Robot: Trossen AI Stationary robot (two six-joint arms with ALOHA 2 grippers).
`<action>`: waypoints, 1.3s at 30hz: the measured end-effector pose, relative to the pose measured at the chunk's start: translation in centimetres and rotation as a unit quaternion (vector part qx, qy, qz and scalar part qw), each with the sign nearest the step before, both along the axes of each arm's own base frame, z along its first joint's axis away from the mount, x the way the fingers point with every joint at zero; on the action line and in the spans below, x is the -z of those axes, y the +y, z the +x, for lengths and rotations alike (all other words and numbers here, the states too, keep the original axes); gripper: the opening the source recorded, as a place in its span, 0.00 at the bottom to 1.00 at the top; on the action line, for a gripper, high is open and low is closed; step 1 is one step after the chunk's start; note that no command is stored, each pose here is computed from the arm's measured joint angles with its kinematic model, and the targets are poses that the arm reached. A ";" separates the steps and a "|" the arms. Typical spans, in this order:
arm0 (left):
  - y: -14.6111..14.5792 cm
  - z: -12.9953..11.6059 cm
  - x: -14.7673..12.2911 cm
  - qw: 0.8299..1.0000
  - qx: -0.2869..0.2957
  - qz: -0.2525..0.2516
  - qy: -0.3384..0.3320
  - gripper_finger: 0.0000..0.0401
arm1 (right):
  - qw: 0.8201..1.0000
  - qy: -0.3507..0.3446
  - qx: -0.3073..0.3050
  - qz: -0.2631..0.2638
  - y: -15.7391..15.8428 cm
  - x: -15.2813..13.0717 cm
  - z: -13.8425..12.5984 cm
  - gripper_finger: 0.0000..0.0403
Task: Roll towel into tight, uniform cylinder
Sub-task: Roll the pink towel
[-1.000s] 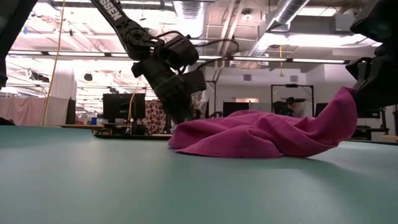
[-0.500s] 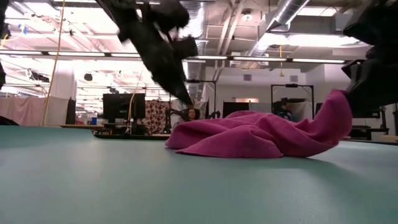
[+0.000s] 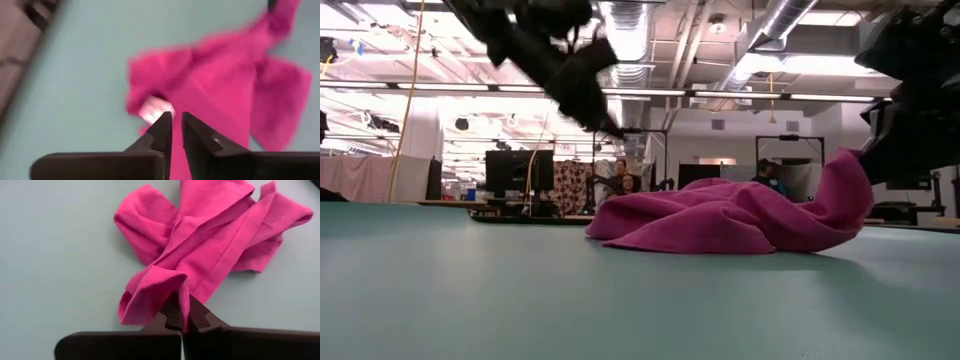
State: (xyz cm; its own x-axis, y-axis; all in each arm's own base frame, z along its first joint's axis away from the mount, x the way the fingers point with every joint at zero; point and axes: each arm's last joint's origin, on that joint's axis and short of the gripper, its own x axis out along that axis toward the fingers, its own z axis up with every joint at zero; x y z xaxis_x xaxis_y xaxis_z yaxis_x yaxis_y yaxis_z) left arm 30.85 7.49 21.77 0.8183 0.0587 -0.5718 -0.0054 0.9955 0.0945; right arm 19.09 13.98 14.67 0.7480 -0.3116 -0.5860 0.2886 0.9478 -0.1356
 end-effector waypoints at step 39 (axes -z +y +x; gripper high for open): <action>5.3 6.7 10.2 0.986 0.118 -0.078 0.092 0.47 | 0.996 0.018 0.056 0.064 -2.3 0.2 1.6 0.02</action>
State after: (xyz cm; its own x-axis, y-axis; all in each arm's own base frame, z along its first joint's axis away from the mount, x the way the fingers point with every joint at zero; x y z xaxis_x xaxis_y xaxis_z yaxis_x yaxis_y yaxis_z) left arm 37.57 12.79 11.58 0.6800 -0.2224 -0.6987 0.2317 0.9692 -0.0831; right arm 20.67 11.70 14.47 0.6902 -0.3130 -0.6525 0.3907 0.9201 -0.0280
